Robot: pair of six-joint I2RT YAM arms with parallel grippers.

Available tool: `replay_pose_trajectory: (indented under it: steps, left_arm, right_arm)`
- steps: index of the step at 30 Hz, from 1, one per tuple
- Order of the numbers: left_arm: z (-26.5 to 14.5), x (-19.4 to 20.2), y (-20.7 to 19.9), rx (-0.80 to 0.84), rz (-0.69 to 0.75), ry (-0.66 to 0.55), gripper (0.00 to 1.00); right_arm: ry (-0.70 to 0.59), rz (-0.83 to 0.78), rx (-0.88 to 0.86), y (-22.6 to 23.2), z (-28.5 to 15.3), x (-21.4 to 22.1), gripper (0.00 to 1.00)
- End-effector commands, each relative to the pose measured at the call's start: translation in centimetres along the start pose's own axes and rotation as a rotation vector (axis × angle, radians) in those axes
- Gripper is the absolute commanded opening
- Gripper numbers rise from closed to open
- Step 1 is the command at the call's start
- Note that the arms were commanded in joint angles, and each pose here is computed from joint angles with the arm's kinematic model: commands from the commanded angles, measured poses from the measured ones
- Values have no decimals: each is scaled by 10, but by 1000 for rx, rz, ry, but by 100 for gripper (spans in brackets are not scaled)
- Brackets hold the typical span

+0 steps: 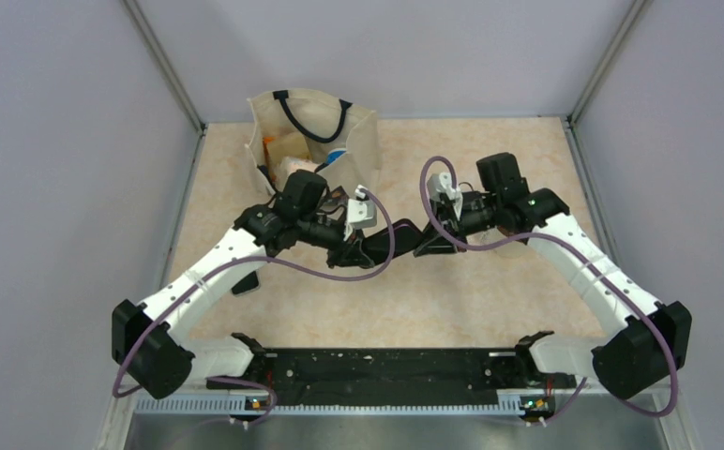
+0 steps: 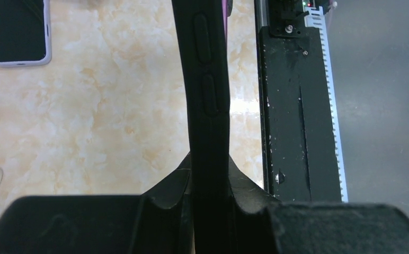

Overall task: Take the phone out of the phone case
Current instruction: Remove the phone case from the phone.

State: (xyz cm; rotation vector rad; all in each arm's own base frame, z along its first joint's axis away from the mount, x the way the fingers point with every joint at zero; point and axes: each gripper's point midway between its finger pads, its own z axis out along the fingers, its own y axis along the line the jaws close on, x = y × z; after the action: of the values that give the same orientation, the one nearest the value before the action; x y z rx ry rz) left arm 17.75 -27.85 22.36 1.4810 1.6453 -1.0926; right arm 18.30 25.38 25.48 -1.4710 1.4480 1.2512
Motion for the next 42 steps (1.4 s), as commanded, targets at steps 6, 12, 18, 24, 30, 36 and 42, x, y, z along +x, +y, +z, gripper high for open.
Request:
replay_pose_trajectory:
  steps: [6, 12, 18, 24, 30, 36, 42]
  left_arm:
    - [-6, -24, -17, 161, 311, -35, 0]
    - [-5, -17, -15, 165, 349, -1, 0]
    - [-3, -5, -19, 168, 394, 49, 0]
    - [-2, 10, -19, 161, 446, 120, 0]
    - [-3, 19, -17, 150, 487, 167, 0]
    - [-5, 30, -13, 137, 519, 219, 0]
    - [-5, 44, -10, 130, 551, 281, 0]
  right_arm:
    - [63, -302, -30, 21, 0, -2, 0]
    - [91, -387, -30, 17, 1, 5, 0]
    - [100, -429, -31, 14, 2, 4, 0]
    - [147, -448, -58, 16, 5, 9, 0]
    - [188, -461, -75, 16, 10, 19, 0]
    - [215, -487, -70, 13, 10, 25, 0]
    - [247, -507, -75, 11, 8, 32, 0]
